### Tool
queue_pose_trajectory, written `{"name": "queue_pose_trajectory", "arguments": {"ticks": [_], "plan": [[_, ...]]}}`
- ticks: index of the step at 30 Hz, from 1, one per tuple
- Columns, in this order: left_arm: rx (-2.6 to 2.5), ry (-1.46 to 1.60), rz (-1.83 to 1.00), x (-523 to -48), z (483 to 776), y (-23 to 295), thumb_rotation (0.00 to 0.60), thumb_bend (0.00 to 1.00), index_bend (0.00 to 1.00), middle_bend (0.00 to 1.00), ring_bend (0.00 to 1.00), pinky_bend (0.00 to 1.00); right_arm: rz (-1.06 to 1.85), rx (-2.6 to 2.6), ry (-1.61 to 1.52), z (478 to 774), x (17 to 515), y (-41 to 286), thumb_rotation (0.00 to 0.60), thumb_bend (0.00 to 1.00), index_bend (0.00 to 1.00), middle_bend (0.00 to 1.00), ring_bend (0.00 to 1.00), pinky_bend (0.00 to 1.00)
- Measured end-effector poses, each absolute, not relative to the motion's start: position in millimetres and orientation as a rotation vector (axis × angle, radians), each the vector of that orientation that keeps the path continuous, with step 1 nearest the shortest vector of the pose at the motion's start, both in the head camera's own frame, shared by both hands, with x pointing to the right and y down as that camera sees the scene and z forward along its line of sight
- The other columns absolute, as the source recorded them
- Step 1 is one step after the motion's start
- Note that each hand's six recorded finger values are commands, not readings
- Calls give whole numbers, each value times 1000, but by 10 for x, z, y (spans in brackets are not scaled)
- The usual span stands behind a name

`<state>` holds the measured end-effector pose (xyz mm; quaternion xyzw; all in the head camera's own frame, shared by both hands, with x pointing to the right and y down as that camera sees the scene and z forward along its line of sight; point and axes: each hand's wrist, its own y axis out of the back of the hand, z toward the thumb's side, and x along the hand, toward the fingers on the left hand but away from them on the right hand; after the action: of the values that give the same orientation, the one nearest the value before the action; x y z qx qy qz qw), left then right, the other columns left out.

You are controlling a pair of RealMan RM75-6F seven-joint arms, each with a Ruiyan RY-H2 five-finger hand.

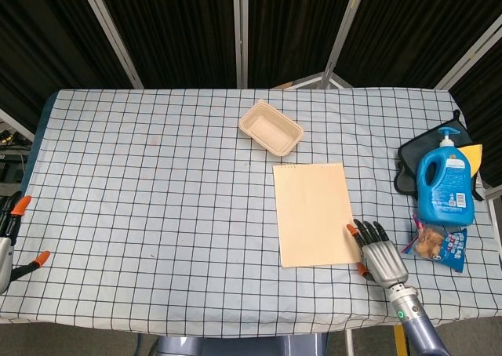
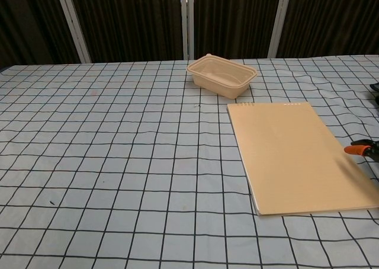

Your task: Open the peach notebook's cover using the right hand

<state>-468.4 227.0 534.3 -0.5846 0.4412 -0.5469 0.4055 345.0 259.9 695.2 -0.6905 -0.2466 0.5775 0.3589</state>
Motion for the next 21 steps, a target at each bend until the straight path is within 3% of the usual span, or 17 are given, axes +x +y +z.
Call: {"name": "queue_pose_trajectory", "arguments": {"ticks": [11, 21], "plan": [[-1478, 1115, -1376, -4679, 5335, 2273, 600, 110, 0, 0, 0, 0, 1485, -1784, -632, 7013, 3389, 2602, 600, 380, 0, 0, 0, 0], [-1479, 1120, -1371, -4676, 5328, 2270, 600, 109, 0, 0, 0, 0, 1483, -1792, -640, 7049, 3345, 2597, 600, 386, 0, 0, 0, 0]]}}
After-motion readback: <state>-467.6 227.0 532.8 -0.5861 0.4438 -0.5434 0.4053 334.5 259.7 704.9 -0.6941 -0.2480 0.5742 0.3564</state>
